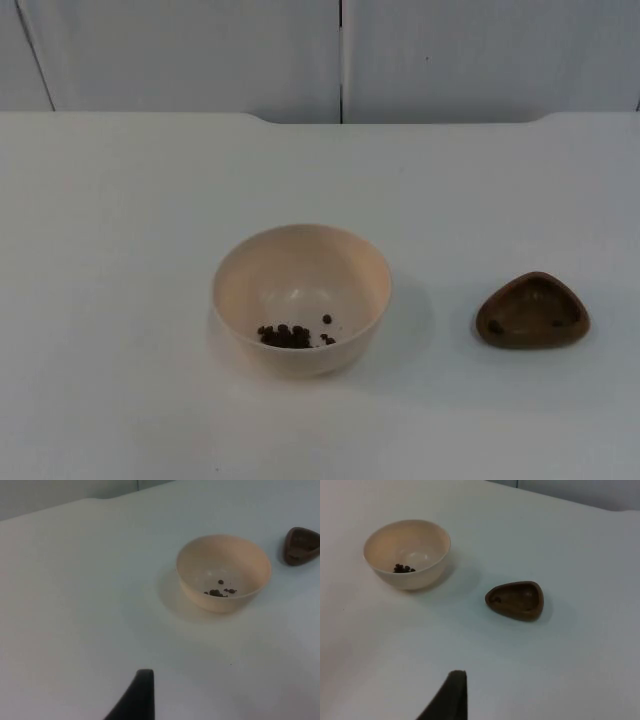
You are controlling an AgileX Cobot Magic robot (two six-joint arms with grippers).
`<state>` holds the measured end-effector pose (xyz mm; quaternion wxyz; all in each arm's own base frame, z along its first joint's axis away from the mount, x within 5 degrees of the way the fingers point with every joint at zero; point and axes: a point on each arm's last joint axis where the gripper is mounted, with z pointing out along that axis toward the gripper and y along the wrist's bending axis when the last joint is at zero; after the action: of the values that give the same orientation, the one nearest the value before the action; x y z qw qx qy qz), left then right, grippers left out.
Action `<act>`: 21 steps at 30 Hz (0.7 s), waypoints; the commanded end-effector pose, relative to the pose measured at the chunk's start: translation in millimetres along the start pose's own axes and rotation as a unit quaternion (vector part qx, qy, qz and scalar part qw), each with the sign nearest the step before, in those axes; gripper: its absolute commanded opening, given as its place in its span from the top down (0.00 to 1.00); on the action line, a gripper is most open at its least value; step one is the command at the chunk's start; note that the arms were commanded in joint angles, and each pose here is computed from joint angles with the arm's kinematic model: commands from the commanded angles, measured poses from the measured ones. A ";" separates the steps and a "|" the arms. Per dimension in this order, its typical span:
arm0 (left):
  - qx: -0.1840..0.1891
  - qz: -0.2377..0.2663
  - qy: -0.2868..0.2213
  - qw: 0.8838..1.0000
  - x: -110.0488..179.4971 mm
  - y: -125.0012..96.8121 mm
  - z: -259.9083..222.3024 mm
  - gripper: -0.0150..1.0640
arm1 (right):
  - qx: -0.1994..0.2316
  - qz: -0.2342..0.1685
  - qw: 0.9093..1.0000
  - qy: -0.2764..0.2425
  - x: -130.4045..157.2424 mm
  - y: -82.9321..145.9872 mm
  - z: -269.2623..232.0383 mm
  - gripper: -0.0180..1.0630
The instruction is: Pick up the bowl with the left hand and pour the coffee beans from the cup into the bowl with the right hand.
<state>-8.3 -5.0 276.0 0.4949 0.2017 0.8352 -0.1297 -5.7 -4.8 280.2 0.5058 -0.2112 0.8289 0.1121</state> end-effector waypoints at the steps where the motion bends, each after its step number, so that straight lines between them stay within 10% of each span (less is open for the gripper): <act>1: -0.003 0.000 -0.005 1.000 0.2 0.6 0.6 0.01 | 0.001 -0.004 1.000 -0.003 0.1 -0.2 -0.2 0.01; 21: -0.003 0.000 -0.005 1.000 0.2 0.6 0.6 0.01 | 0.039 0.017 0.999 -0.002 0.2 0.6 -0.3 0.01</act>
<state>-8.1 -4.8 276.0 0.4952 0.2016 0.8353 -0.1279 -6.0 -4.4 280.2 0.5093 -0.1845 0.8352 0.0948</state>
